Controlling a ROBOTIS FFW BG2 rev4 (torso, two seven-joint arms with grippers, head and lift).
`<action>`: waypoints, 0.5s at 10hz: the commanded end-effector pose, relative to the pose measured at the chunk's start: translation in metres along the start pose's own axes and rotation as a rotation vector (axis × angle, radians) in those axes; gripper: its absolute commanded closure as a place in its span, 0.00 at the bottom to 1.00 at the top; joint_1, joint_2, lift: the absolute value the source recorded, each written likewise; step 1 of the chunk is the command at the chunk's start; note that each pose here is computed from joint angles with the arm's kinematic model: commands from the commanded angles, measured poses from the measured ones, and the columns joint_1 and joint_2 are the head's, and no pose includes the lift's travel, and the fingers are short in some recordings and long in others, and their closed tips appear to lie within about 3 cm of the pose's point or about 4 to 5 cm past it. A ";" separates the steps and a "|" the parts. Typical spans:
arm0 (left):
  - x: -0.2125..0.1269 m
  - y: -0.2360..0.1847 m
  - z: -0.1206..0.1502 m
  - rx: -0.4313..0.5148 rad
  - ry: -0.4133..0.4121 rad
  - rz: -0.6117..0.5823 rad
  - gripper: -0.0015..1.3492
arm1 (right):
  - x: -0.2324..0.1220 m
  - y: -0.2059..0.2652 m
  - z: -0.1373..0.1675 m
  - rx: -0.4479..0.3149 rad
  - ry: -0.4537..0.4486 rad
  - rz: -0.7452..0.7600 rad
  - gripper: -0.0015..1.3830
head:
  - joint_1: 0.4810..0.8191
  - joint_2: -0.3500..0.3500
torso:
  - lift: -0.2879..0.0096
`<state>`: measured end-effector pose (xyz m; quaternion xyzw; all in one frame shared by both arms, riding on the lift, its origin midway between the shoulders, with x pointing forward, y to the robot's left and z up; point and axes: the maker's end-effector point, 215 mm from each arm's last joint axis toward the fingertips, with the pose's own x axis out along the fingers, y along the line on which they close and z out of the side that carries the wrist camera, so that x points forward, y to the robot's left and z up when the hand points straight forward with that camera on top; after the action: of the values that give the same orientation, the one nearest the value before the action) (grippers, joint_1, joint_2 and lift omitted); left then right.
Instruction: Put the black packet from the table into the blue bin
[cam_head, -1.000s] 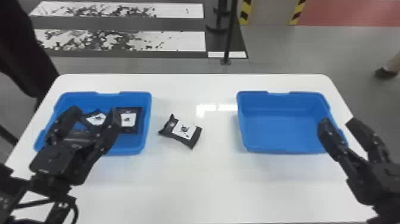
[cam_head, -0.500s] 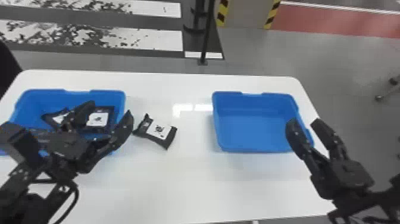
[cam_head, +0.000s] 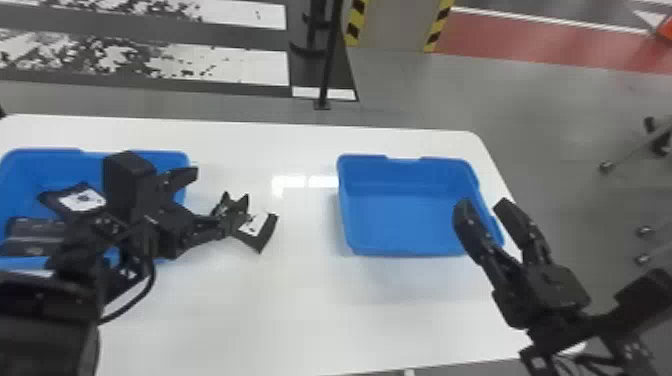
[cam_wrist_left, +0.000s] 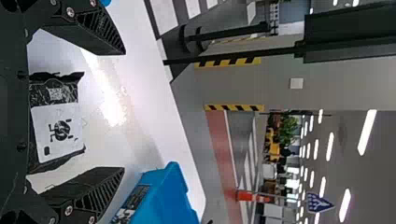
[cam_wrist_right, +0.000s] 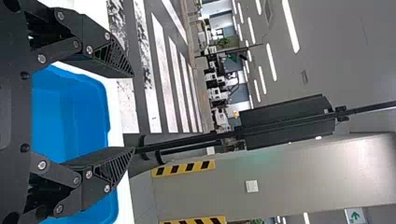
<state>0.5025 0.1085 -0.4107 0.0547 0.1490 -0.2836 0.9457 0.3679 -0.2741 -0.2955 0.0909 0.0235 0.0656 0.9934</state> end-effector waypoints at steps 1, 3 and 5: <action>0.021 0.008 -0.019 0.045 0.094 0.003 0.11 | 0.001 0.001 -0.002 0.004 0.002 0.001 0.37 | 0.63 0.21 | 0.60; 0.031 0.015 -0.046 0.056 0.189 0.015 0.11 | 0.000 0.000 -0.002 0.003 0.002 -0.001 0.37 | 0.63 0.20 | 0.60; 0.051 -0.002 -0.063 0.074 0.266 -0.030 0.11 | 0.001 0.000 -0.001 0.002 0.000 0.000 0.37 | 0.63 0.21 | 0.60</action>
<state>0.5244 0.1001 -0.4812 0.1186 0.2557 -0.2857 0.9159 0.3685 -0.2738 -0.2975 0.0920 0.0247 0.0655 0.9933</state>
